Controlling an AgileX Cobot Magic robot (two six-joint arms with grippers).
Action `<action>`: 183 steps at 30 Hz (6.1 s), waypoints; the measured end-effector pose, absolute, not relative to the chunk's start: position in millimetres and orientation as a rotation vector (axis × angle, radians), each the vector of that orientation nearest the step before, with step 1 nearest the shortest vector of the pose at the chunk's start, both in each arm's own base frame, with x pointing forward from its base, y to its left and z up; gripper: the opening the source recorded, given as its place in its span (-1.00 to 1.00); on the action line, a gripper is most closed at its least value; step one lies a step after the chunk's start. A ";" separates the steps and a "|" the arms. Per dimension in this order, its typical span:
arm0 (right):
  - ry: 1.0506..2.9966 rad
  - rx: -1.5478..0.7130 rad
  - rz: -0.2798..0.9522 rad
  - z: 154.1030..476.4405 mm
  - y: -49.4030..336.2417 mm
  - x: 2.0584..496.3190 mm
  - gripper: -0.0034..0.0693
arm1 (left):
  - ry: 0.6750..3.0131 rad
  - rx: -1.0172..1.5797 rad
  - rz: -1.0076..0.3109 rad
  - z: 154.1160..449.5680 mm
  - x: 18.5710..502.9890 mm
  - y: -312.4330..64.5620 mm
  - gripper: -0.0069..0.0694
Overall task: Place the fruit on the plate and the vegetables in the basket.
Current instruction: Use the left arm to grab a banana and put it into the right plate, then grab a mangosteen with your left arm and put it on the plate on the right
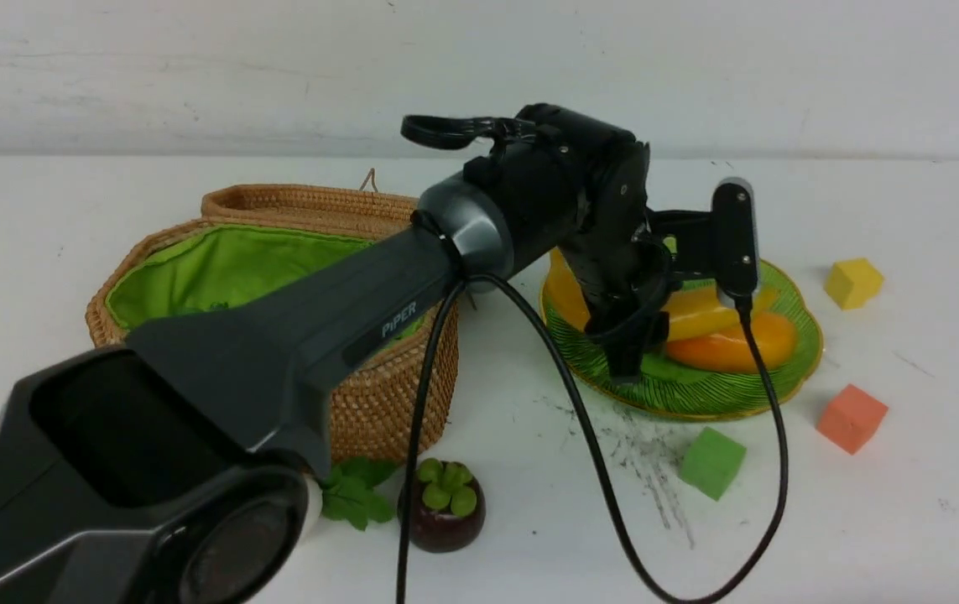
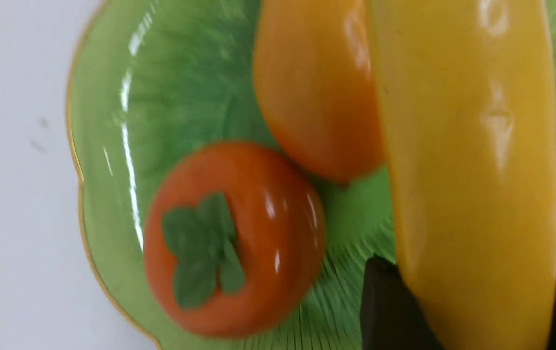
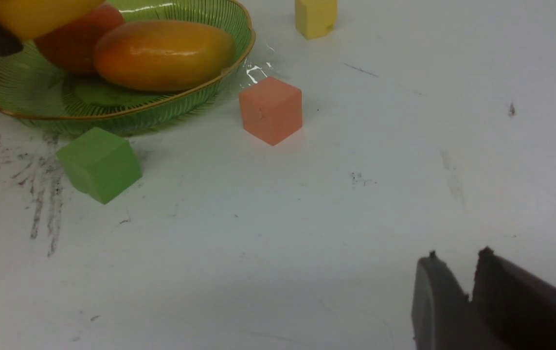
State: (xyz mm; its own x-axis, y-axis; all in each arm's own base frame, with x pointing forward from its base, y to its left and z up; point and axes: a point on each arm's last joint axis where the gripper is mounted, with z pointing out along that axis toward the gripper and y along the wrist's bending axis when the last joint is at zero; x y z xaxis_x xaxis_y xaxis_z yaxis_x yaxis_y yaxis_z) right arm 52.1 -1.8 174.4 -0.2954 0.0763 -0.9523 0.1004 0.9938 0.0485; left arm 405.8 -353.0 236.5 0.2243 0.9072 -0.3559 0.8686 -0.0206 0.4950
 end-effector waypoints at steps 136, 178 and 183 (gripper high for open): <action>1.871 0.128 -0.024 174.5 -1.8 52.1 -0.25 | 3.082 0.279 -0.554 216.8 314.2 -277.1 -0.71; 1.870 0.128 -0.024 174.6 -1.8 52.1 -0.25 | 2.998 0.488 0.002 195.2 284.2 -284.6 0.68; 1.870 0.128 -0.024 174.6 -1.8 52.1 -0.25 | 2.980 0.438 0.050 188.5 288.9 -283.8 0.68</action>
